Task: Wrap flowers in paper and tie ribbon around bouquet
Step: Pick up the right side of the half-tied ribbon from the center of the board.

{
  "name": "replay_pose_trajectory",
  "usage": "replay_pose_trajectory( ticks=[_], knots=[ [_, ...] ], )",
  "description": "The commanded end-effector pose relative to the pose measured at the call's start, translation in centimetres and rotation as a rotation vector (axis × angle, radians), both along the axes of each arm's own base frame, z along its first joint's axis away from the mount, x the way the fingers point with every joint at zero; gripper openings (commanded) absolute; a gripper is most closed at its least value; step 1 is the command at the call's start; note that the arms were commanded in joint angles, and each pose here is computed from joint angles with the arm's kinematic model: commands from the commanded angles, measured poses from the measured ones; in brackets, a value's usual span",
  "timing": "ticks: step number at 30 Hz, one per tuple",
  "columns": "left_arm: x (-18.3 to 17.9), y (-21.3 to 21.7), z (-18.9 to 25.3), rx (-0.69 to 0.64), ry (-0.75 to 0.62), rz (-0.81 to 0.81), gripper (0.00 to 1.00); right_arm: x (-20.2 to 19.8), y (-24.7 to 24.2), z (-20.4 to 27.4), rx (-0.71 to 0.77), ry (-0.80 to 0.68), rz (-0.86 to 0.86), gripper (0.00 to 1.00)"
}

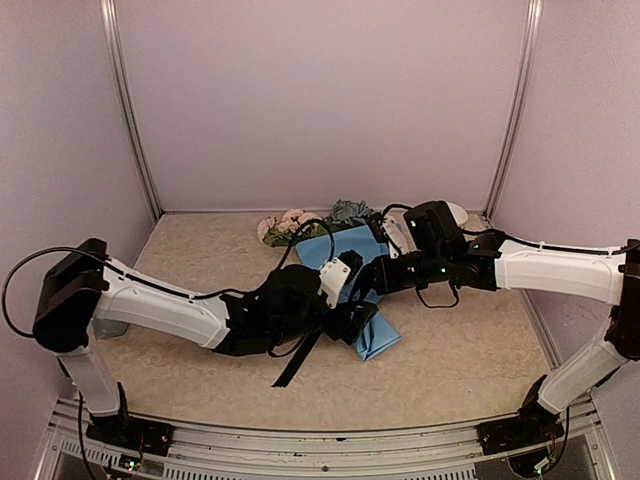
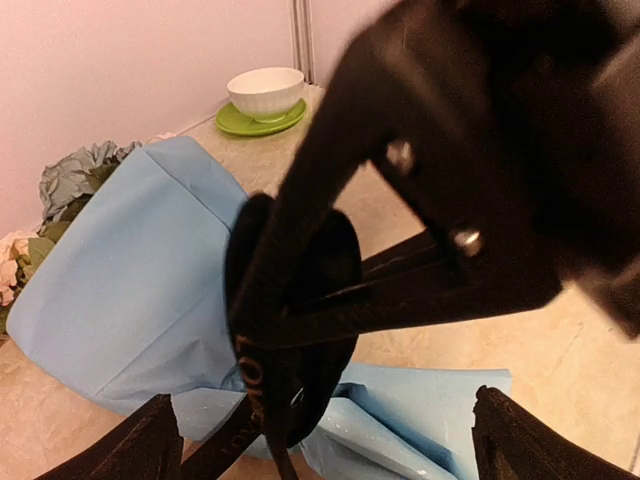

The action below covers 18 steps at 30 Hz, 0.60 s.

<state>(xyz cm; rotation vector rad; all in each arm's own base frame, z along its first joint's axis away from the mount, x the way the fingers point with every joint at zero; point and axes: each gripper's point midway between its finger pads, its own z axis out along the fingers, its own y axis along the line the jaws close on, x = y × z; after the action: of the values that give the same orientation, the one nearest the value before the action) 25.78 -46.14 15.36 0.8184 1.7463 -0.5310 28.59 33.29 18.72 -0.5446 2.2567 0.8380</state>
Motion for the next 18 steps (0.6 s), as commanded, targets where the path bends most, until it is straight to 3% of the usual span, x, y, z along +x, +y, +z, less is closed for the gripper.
replay_pose_trajectory(
  ticks=[1,3,5,7,10,15,18],
  knots=[
    [-1.2,4.3,1.0,0.061,0.152,0.016,0.99,1.4,-0.2,0.9,-0.006,-0.031,-0.022,0.0],
    [1.5,8.2,-0.1,0.072,0.28,0.2,0.98,1.6,-0.1,0.9,-0.022,-0.054,-0.003,0.0],
    [5.3,14.6,-3.1,0.091,0.456,0.466,0.89,1.6,0.0,1.0,-0.02,-0.057,0.006,0.0],
    [6.6,19.9,-6.7,0.145,0.59,0.646,0.85,1.6,0.1,1.1,-0.015,-0.058,0.015,0.0],
    [6.5,23.3,-9.9,0.19,0.665,0.738,0.88,1.5,0.3,1.1,-0.01,-0.058,0.029,0.0],
    [6.2,25.2,-13.0,0.249,0.692,0.812,0.91,1.4,0.5,0.9,-0.009,-0.053,0.041,0.0],
    [6.0,25.1,-15.4,0.256,0.746,0.792,0.82,1.3,0.4,0.8,-0.011,-0.05,0.042,0.0]
  ],
)
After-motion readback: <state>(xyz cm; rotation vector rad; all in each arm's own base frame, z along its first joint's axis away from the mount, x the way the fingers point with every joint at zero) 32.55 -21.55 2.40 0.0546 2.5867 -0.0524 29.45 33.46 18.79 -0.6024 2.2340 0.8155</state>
